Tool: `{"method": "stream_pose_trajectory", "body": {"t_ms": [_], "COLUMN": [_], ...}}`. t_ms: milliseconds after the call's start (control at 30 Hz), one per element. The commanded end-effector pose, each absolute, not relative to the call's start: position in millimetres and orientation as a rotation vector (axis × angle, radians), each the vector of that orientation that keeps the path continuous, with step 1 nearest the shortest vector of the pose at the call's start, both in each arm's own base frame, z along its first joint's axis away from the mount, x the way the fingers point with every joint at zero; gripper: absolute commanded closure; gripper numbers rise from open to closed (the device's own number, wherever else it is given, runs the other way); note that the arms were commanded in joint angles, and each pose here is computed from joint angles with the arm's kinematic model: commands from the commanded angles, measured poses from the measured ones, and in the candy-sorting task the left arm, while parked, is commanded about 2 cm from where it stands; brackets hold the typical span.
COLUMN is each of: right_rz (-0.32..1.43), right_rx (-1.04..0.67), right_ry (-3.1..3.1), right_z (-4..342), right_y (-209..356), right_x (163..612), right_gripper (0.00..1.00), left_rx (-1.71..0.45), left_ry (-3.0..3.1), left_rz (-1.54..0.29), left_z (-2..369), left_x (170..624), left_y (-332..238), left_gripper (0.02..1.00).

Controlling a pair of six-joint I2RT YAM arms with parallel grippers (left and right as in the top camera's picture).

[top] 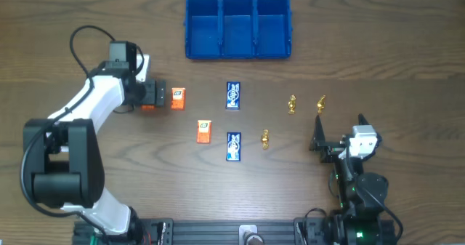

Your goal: Sort Candies Into Trays

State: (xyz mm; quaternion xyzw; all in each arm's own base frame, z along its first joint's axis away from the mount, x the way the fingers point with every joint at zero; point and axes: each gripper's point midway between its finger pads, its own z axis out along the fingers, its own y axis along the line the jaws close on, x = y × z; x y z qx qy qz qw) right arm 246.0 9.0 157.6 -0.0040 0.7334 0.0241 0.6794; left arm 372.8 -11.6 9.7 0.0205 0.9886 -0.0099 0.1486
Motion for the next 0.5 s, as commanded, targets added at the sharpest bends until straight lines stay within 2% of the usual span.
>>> {"method": "stream_pose_trajectory", "body": {"t_ms": [33,233,400,500], "right_rz": [0.043,0.044,0.044,0.043], "right_rx": [-0.017,-0.018,-0.018,-0.017], "right_ry": [1.648,1.648,1.648,1.648], "right_z": [156.6,156.6,156.6,156.6], "right_y": [9.0,9.0,9.0,9.0], "right_x": [245.7,245.7,245.7,245.7], "right_gripper": [0.003,0.003,0.003,0.003], "left_rx": [0.092,0.091,0.089,0.092], "left_ry": [2.861,2.881,2.884,2.883], "left_rz": [-0.042,-0.043,-0.050,-0.073], "left_z": [1.0,-6.8,-7.7,-7.5], "left_x": [377.8,375.6,375.0,375.1], "left_y": [-13.5,-13.7,-16.2,-19.0], "left_gripper": [0.020,0.183,0.457,0.511]}}
